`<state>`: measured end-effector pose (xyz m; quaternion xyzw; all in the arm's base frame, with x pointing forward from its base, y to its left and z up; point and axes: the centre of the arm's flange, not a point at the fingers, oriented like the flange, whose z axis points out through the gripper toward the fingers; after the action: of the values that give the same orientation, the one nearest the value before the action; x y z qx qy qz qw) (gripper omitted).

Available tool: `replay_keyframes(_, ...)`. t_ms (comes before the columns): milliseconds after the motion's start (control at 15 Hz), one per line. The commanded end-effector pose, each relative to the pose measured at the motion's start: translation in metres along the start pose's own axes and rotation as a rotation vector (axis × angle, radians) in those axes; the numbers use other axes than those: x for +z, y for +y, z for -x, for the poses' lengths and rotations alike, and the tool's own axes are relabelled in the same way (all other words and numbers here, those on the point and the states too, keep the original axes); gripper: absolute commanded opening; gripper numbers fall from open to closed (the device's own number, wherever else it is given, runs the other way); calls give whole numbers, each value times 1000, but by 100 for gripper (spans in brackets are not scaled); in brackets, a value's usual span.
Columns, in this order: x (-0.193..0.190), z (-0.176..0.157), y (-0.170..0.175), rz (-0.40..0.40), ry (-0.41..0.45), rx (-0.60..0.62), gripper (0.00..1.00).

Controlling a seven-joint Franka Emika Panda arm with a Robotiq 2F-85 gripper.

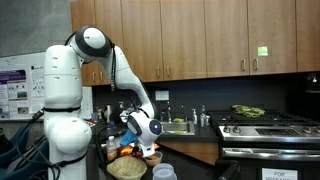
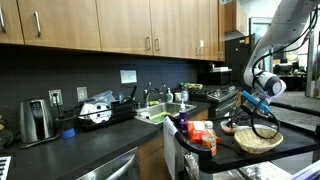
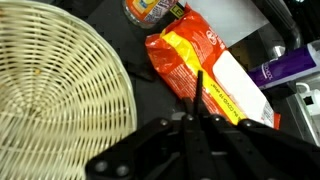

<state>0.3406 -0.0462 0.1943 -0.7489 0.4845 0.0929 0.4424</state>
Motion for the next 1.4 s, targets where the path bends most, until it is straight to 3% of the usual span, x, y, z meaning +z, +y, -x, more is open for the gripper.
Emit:
replay_keyframes(0,0,0,0,-1,-3,2,1)
replay_keyframes(600,-6,-5,-17,-25,-26,11,1)
replay_keyframes(1333,-21,-18,-24,-47,-76,190,1)
